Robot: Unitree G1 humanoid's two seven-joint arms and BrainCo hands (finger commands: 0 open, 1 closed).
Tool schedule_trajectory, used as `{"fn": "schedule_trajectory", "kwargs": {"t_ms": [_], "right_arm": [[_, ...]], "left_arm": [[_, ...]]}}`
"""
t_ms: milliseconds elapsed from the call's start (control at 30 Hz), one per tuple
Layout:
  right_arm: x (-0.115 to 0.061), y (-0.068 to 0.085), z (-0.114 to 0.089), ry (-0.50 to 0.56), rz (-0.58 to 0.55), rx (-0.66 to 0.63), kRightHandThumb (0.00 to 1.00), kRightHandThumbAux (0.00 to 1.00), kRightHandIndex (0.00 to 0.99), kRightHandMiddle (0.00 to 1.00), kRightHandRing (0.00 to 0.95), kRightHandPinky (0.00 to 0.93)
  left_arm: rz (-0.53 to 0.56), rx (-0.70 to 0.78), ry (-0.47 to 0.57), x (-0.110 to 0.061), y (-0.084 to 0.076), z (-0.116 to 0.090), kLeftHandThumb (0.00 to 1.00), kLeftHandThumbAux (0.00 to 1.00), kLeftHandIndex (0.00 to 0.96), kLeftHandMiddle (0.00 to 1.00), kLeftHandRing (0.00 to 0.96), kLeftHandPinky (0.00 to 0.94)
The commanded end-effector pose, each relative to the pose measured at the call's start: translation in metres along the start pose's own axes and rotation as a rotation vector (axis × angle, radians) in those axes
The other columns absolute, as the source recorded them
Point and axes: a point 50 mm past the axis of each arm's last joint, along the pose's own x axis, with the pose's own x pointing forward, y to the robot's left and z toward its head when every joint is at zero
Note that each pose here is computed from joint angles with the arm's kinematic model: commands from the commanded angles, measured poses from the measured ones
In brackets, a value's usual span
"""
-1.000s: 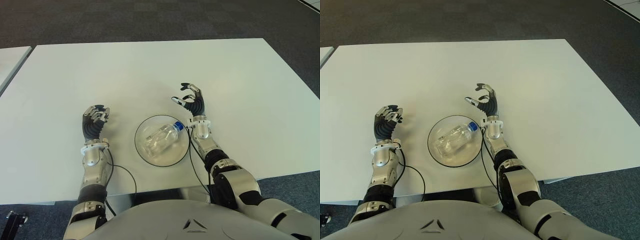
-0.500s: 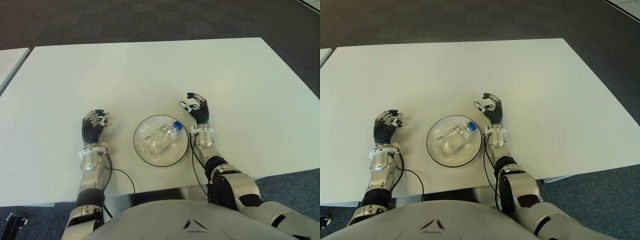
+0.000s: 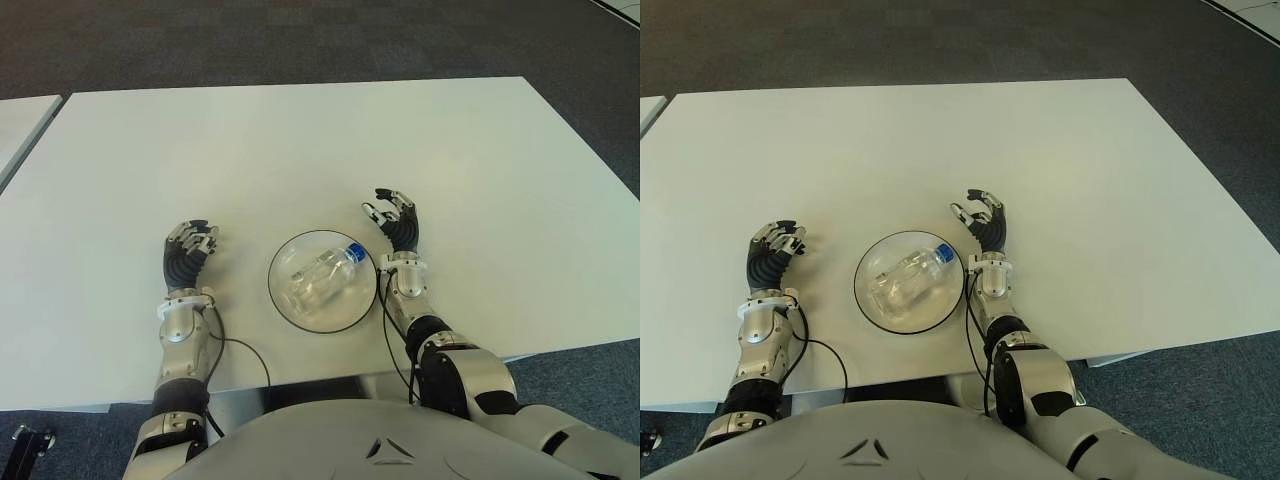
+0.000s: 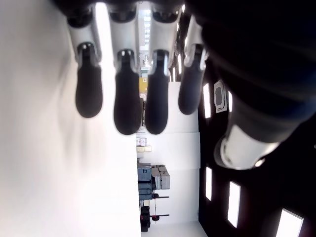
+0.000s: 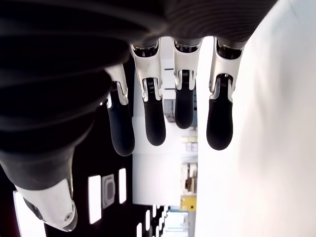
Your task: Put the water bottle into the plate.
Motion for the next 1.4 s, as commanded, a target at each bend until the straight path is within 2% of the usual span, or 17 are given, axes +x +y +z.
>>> {"fn": "schedule_trajectory", "kwargs": {"t_ms": [33, 267, 433, 1167, 1400], "right_arm": [[-0.008, -0.007, -0.010, 0.048, 0.000, -0.030, 0.707, 0.726, 0.435, 0.712, 0.717, 0.727], [-0.009, -0.017, -0.016, 0.088, 0.026, -0.113, 0.705, 0.728, 0.435, 0.705, 0.714, 0.729], [-0.008, -0.019, -0.017, 0.098, 0.038, -0.154, 0.704, 0.730, 0.435, 0.698, 0.711, 0.727], [0.003, -0.026, -0.010, 0.065, 0.056, -0.318, 0.702, 0.732, 0.434, 0.680, 0.703, 0.727], [0.009, -0.028, -0.002, 0.010, 0.052, -0.333, 0.703, 0.731, 0.435, 0.684, 0.702, 0.711]], "left_arm": [[-0.025, -0.007, 0.055, -0.005, -0.003, -0.009, 0.834, 0.679, 0.401, 0.496, 0.614, 0.596], [-0.017, -0.014, 0.058, -0.005, -0.005, -0.009, 0.834, 0.678, 0.403, 0.494, 0.606, 0.587], [-0.008, -0.032, 0.075, -0.005, -0.006, -0.009, 0.834, 0.678, 0.404, 0.494, 0.601, 0.581], [-0.013, -0.020, 0.070, 0.000, -0.007, -0.006, 0.834, 0.677, 0.402, 0.500, 0.597, 0.576], [0.001, -0.031, 0.076, 0.002, -0.008, -0.004, 0.835, 0.677, 0.406, 0.494, 0.582, 0.557]]}}
